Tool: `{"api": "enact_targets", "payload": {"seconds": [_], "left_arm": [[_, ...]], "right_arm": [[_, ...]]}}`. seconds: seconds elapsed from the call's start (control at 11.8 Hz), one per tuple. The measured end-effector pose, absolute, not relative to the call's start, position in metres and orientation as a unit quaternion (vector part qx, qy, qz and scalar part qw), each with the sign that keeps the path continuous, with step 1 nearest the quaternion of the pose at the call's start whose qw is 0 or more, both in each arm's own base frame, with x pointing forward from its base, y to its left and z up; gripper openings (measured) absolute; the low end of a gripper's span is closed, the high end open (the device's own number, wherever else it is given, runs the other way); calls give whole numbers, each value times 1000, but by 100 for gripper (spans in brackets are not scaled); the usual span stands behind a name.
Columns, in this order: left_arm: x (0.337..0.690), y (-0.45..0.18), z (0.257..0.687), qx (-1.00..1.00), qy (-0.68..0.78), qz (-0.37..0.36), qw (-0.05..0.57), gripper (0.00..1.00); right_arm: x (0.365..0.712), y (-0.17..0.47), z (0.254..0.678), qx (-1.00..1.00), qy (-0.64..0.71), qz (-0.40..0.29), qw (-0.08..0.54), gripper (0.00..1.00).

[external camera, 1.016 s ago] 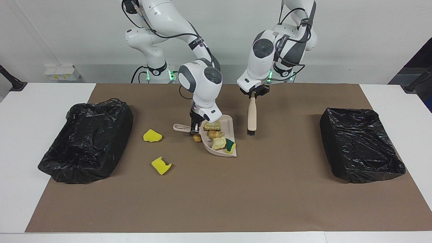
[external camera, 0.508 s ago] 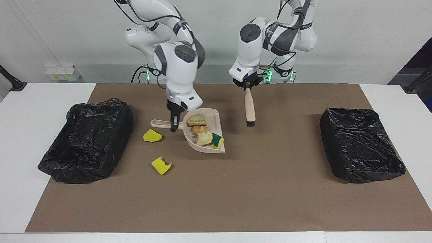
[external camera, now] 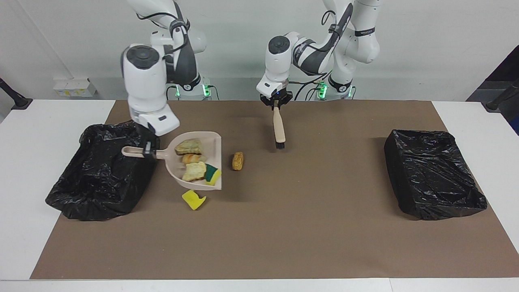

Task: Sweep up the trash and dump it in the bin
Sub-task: 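Carry the loaded dustpan to the bin with the right gripper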

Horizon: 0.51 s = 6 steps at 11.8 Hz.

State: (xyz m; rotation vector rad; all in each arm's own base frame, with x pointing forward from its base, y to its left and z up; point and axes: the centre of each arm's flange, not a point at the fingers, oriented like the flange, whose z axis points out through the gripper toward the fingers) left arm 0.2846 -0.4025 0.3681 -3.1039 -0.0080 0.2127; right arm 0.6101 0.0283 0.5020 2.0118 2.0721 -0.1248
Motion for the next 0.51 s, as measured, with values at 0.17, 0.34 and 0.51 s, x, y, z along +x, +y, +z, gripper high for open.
{"api": "enact_targets", "payload": {"seconds": [0.17, 0.34, 0.51], "left_arm": [[289, -404, 355, -998, -7, 67, 14, 26], [296, -404, 349, -998, -13, 60, 4, 26], [297, -405, 345, -998, -13, 60, 4, 26]], "right_arm": [[612, -24, 507, 704, 697, -48, 126, 31], [607, -84, 511, 708, 693, -57, 124, 31], [597, -145, 513, 710, 690, -68, 121, 31]]}}
